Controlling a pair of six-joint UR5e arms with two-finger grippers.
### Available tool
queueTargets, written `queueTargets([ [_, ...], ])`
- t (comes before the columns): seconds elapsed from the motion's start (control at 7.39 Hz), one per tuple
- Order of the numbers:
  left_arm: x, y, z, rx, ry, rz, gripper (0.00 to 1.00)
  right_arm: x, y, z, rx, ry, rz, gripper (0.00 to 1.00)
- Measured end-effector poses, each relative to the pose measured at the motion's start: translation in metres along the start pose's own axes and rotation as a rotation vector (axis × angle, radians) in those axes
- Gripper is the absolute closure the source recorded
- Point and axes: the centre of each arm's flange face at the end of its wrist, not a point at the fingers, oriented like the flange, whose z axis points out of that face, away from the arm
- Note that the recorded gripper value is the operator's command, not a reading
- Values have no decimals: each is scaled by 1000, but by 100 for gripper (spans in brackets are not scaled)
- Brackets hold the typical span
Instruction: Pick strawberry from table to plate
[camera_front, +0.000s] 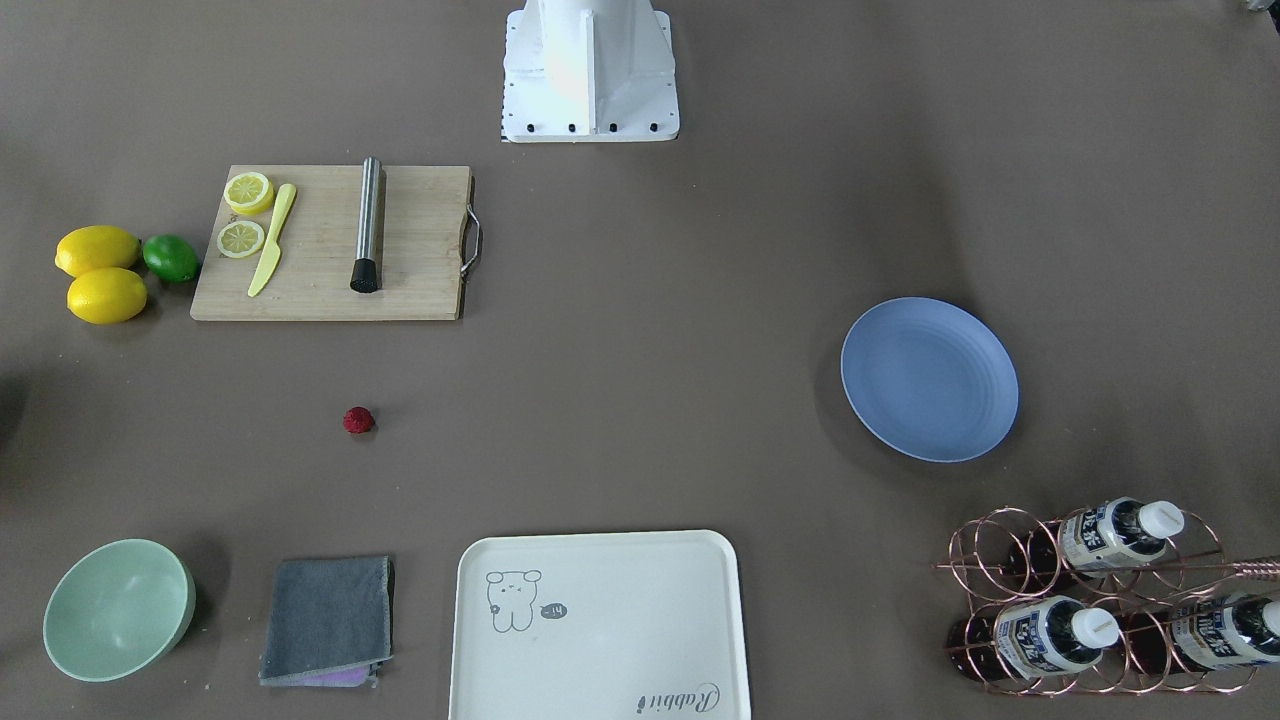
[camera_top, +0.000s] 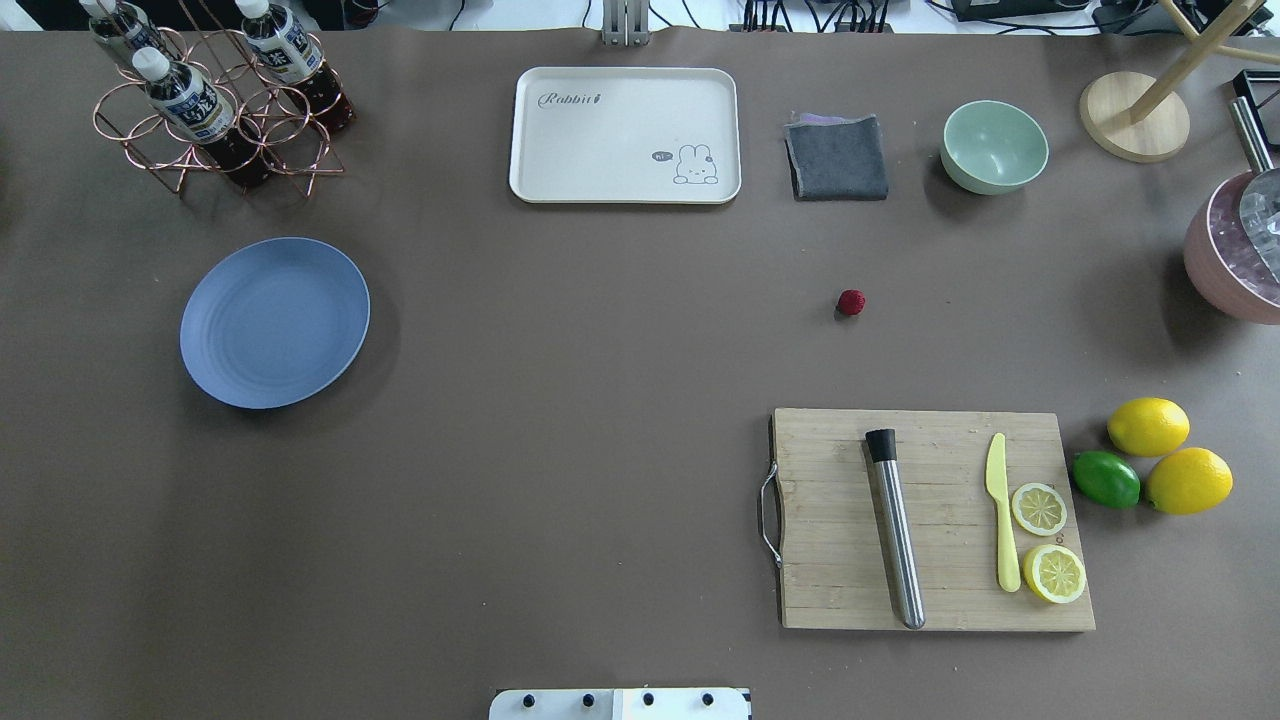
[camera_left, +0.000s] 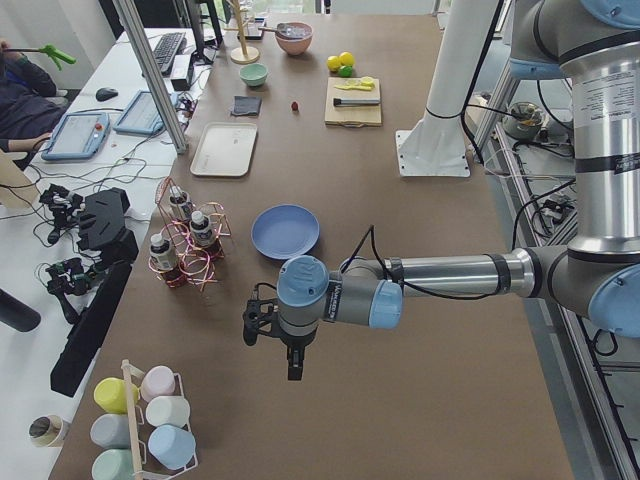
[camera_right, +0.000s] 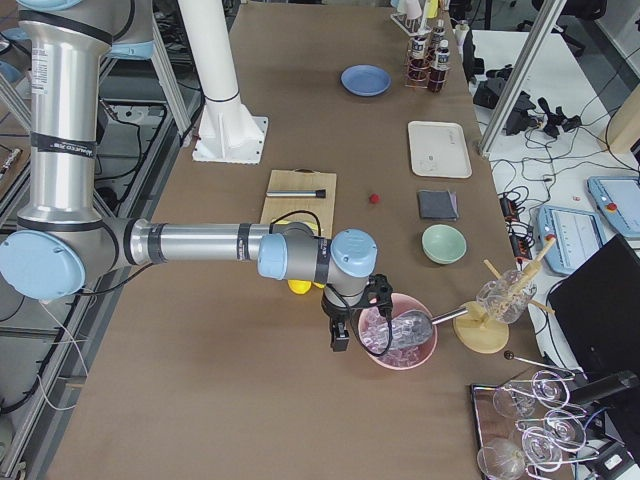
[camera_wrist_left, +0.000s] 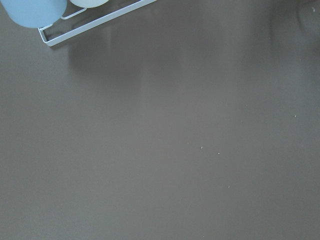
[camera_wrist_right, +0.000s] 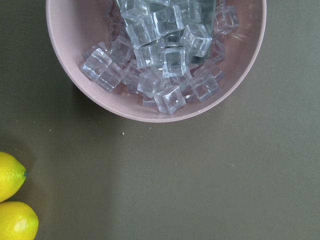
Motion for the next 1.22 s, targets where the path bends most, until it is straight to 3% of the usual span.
queueTargets([
  [0.41,4,2,1,-10,62,-7,1,-1,0,-1,2,-2,-1,0],
  [1.22,34,-22,-18,48,188,48,1,-1,-2,2,-1,-21,4,0],
])
